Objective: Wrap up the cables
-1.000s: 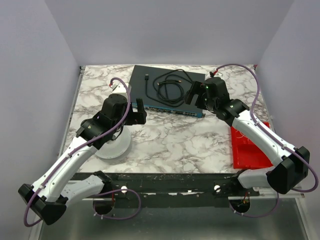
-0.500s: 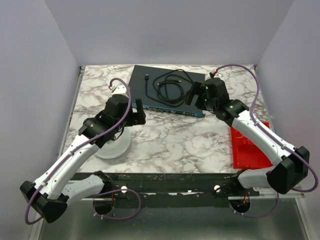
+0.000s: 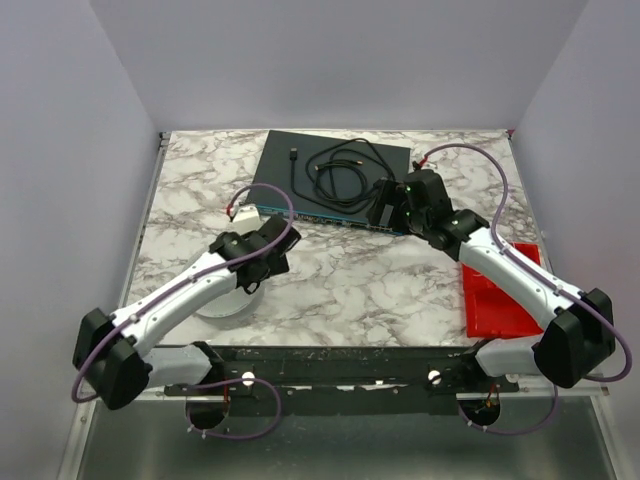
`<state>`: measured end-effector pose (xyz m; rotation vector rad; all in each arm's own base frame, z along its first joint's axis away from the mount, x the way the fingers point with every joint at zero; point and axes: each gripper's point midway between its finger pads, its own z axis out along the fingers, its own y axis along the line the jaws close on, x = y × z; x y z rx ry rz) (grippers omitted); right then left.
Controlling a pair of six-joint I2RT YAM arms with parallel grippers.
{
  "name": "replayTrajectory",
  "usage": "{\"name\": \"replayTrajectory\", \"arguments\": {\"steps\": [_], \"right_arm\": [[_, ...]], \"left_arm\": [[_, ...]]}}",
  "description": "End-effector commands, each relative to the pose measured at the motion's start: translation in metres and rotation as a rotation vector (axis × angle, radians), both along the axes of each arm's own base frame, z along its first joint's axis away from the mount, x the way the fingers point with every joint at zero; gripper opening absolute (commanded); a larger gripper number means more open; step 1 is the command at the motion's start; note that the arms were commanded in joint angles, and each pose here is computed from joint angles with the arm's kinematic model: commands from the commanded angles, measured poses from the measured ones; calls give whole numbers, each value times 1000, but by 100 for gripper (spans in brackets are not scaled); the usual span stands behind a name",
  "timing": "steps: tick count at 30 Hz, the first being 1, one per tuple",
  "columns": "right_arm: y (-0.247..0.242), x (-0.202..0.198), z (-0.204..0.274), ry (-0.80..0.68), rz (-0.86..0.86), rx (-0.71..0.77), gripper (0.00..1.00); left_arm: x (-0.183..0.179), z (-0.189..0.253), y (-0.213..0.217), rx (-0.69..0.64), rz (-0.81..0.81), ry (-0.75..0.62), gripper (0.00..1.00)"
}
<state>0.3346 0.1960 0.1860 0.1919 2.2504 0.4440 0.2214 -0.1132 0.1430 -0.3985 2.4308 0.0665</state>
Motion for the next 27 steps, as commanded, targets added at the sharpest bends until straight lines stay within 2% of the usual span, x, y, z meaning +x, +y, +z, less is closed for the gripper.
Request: {"name": "replayTrajectory", "arguments": {"steps": [1,6,11,14,20,23,27], "right_arm": [[8,-2,3,-19,33,53,100],[3,-7,2,-25,19,51,100],[-5,-13,7,-41,3,50,100],[-9,-19,8,-48,2,52,100],[-13,-26,9,-55,2,57,100],[-16,-29,9,-59,-1,59,100],[-19,-33,9,-59,-9,58,100]], "left_arm": [[1,-23,15,195,87,44,99],[1,-36,25,405,142,101,99],[1,-52,28,520,158,142,98],[1,-58,31,572,182,144,94],[3,-65,28,600,219,161,77],[3,-72,23,568,206,165,58],[3,-66,24,548,204,149,28]]}}
